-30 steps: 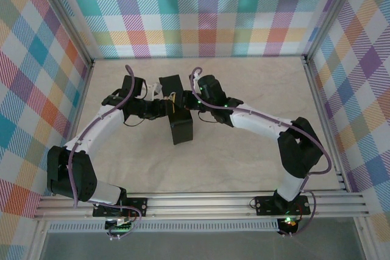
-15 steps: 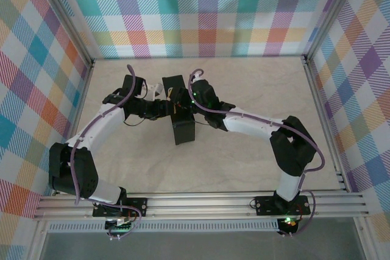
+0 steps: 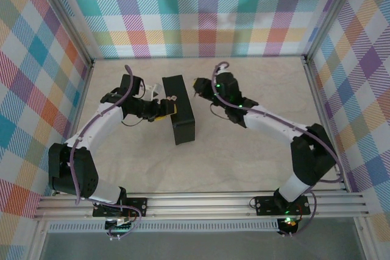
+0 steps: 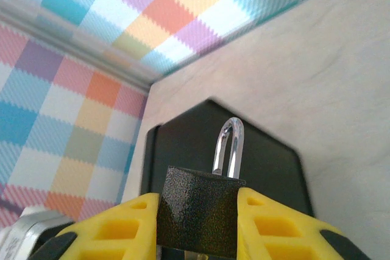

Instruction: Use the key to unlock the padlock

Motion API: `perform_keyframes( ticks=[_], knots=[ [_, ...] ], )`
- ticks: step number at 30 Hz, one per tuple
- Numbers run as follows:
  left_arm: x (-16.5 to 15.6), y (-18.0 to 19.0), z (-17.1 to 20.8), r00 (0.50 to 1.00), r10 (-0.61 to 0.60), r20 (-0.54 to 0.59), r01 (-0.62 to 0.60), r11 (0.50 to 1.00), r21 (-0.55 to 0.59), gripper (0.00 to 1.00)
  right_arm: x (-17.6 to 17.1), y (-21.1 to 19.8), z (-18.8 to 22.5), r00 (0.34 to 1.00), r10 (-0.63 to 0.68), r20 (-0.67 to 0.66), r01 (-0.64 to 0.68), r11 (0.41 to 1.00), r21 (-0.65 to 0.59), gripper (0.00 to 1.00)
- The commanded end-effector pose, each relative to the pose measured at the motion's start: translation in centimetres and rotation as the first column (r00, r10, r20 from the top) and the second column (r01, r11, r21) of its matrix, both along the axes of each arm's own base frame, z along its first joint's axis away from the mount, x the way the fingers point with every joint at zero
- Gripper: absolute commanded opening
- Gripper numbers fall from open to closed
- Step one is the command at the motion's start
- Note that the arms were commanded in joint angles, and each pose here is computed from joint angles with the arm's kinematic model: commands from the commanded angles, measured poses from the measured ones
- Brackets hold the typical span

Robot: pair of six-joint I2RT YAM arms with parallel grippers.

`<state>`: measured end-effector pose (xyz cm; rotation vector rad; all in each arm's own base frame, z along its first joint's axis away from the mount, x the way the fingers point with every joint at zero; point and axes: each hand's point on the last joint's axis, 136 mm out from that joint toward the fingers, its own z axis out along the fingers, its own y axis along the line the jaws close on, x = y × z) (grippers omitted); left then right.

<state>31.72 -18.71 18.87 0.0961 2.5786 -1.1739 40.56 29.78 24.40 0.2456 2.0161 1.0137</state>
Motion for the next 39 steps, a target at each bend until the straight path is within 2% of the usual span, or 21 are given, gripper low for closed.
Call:
perform_keyframes(
  ticks=[1, 7, 12, 14, 18, 20, 21, 22, 25, 28, 30, 33, 39],
  knots=[
    [0.5, 0.0, 2.5, 0.999, -0.001, 0.037, 0.002, 0.999, -0.046, 0.75, -0.2, -3.6, -2.9, 0.998, -0.029, -0.055, 0.026, 0.998, -0.060, 0.16],
    [2.2, 2.0, 3.0, 0.993, 0.114, 0.026, -0.115, 0.993, 0.016, 0.83, -1.4, -11.3, -12.6, 0.970, -0.114, -0.212, 0.062, 0.969, -0.238, 0.17],
    [3.3, 4.3, 3.3, 0.972, 0.230, 0.050, -0.231, 0.972, 0.035, 0.85, -3.4, -17.0, -17.4, 0.929, -0.222, -0.297, 0.114, 0.934, -0.339, 0.21],
    [3.4, 4.8, 3.3, 0.967, 0.250, 0.053, -0.252, 0.967, 0.041, 0.86, -4.0, -18.1, -18.3, 0.918, -0.236, -0.317, 0.112, 0.925, -0.363, 0.26],
    [3.3, 5.3, 3.3, 0.964, 0.261, 0.054, -0.263, 0.963, 0.058, 0.86, -4.5, -18.5, -17.6, 0.925, -0.196, -0.326, 0.046, 0.909, -0.415, 0.54],
    [3.2, 5.6, 3.2, 0.961, 0.270, 0.052, -0.273, 0.959, 0.070, 0.86, -4.4, -17.9, -15.8, 0.942, -0.141, -0.304, -0.002, 0.905, -0.425, 0.61],
    [3.2, 5.8, 3.2, 0.959, 0.279, 0.054, -0.283, 0.956, 0.084, 0.86, -4.2, -17.2, -14.4, 0.953, -0.097, -0.286, -0.032, 0.910, -0.414, 0.76],
    [3.2, 6.1, 3.0, 0.955, 0.293, 0.052, -0.297, 0.950, 0.099, 0.86, -4.2, -16.2, -13.1, 0.962, -0.043, -0.268, -0.067, 0.918, -0.390, 0.99],
    [3.5, 7.2, 2.2, 0.936, 0.350, 0.035, -0.352, 0.926, 0.137, 0.86, -5.3, -11.3, -8.9, 0.969, 0.164, -0.184, -0.222, 0.904, -0.365, 1.00],
    [3.6, 8.5, 1.3, 0.910, 0.415, 0.005, -0.411, 0.897, 0.162, 0.86, -7.3, -6.2, -5.8, 0.940, 0.314, -0.132, -0.340, 0.852, -0.398, 1.00],
    [3.6, 9.9, 0.6, 0.877, 0.480, -0.007, -0.469, 0.861, 0.196, 0.86, -8.5, -3.2, -4.2, 0.917, 0.385, -0.103, -0.393, 0.828, -0.400, 1.00],
    [3.5, 12.2, -0.1, 0.825, 0.565, -0.017, -0.545, 0.804, 0.239, 0.86, -9.7, -0.1, -3.2, 0.897, 0.426, -0.116, -0.434, 0.802, -0.410, 1.00],
    [2.6, 13.9, -0.5, 0.800, 0.599, 0.005, -0.572, 0.761, 0.307, 0.87, -10.8, 4.9, -3.5, 0.860, 0.485, -0.162, -0.498, 0.722, -0.481, 1.00]
  ],
)
